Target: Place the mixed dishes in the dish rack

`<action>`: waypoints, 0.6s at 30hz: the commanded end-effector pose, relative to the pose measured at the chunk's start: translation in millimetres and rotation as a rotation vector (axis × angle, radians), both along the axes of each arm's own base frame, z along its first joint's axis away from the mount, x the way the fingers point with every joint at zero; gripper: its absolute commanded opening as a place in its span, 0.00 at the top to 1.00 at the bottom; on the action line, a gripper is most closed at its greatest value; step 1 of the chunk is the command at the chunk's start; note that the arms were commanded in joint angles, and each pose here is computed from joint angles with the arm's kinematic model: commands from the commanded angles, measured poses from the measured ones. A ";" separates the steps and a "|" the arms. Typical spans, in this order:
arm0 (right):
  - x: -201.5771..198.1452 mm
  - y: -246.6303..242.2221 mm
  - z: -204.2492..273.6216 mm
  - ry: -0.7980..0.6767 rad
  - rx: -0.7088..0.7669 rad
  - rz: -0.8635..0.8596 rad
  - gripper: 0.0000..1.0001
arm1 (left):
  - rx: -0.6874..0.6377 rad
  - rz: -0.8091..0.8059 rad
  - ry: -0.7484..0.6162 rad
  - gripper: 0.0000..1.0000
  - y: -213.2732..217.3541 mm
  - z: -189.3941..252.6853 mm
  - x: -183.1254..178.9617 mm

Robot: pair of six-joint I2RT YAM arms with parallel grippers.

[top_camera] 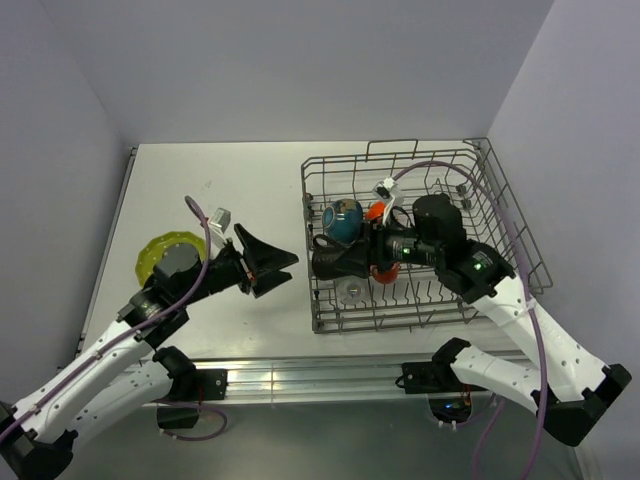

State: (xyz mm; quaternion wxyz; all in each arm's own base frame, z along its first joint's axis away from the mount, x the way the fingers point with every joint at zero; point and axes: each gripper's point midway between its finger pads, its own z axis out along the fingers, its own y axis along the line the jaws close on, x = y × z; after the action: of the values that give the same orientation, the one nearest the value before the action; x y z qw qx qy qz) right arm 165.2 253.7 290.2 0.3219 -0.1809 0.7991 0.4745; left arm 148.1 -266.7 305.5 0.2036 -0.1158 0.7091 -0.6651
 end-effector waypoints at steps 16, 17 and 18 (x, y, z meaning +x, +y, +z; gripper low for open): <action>7.3 -130.8 -42.7 0.109 -0.625 -0.489 1.00 | 0.611 0.375 0.078 0.01 80.4 -48.3 33.3; 8.0 -132.5 -47.8 0.113 -0.642 -0.495 1.00 | 0.617 0.379 0.082 0.01 81.3 -49.3 33.5; 8.6 -135.1 -52.7 0.121 -0.660 -0.508 1.00 | 0.624 0.385 0.082 0.01 82.5 -50.1 34.1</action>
State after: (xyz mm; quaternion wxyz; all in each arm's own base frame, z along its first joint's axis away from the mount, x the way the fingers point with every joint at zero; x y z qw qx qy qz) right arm 169.2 133.6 247.4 0.3026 -0.0655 0.9384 0.1534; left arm 178.0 -195.4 243.6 0.2931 -0.2058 0.8533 -0.3790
